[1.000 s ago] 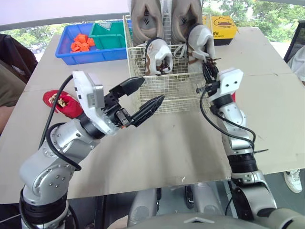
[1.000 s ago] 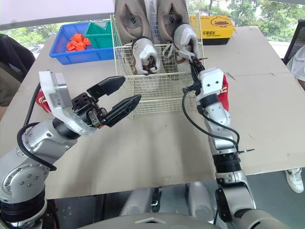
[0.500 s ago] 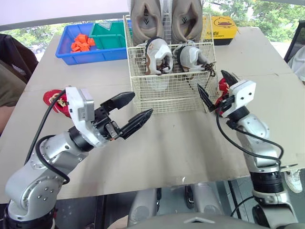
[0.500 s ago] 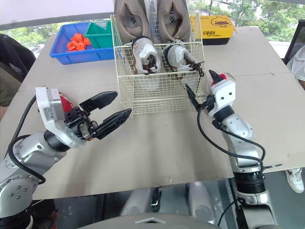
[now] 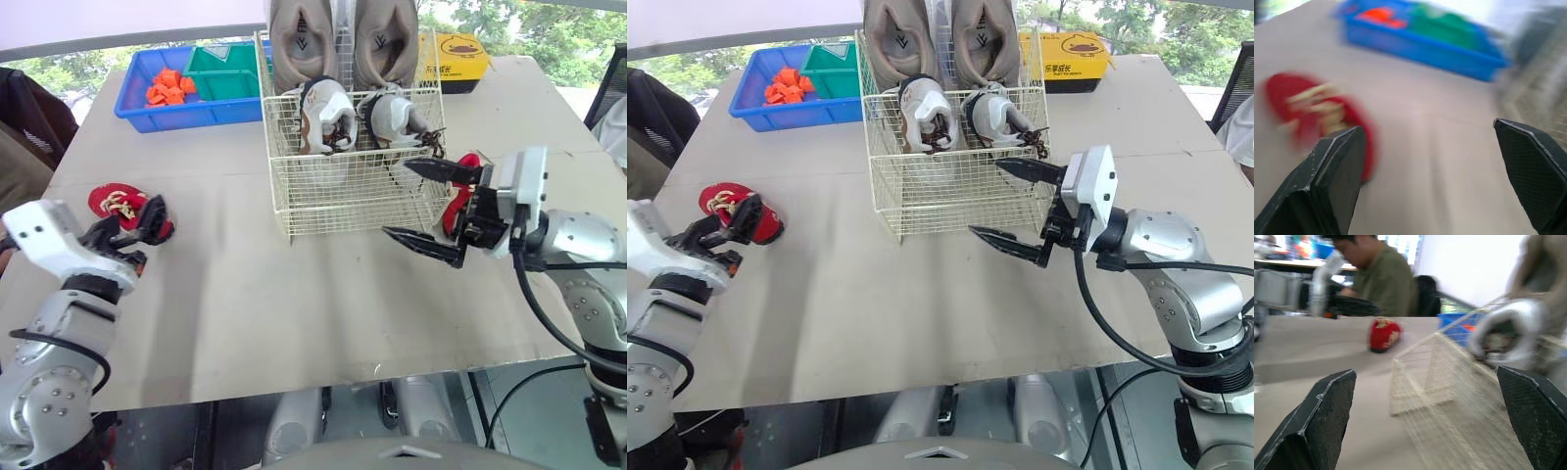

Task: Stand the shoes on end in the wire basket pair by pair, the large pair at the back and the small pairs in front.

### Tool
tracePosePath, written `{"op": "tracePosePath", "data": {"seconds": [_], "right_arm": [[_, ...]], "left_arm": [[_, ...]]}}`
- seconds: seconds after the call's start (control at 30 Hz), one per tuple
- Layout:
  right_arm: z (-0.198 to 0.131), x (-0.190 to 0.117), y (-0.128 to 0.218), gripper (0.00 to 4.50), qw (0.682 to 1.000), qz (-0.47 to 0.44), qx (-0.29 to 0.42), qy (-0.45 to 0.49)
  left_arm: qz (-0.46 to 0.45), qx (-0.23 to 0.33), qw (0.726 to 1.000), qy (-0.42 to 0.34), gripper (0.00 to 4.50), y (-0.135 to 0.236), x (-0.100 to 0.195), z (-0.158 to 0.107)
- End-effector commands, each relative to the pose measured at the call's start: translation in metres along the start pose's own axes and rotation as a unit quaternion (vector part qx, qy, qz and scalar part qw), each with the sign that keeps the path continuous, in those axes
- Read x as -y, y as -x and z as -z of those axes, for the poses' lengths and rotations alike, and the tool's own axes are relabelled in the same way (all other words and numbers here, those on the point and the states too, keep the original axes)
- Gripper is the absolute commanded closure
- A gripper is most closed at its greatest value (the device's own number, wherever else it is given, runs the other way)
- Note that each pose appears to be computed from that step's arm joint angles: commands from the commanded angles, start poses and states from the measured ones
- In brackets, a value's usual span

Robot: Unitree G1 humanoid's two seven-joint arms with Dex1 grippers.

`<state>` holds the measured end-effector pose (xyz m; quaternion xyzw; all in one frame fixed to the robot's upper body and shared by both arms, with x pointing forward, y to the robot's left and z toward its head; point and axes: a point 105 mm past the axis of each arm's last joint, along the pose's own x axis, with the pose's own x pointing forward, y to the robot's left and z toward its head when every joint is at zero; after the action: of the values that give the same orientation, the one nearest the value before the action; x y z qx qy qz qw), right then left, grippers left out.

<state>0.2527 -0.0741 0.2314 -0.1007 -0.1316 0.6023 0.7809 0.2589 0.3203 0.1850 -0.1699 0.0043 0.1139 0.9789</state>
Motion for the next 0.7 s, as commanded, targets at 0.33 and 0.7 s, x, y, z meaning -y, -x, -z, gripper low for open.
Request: {"op": "tracePosePath", "data": {"seconds": [0.33, 0.7], "right_arm": [[-0.007, -0.011, 0.004, 0.05, 0.999, -0.008, -0.01, 0.032], [-0.008, -0.012, 0.013, 0.0, 0.999, 0.033, -0.018, 0.034]], "left_arm": [[-0.022, -0.065, 0.998, -0.016, 0.0, -0.039, -0.022, -0.01], [-0.089, -0.003, 0.991, -0.101, 0.63, -0.055, -0.016, 0.02]]}}
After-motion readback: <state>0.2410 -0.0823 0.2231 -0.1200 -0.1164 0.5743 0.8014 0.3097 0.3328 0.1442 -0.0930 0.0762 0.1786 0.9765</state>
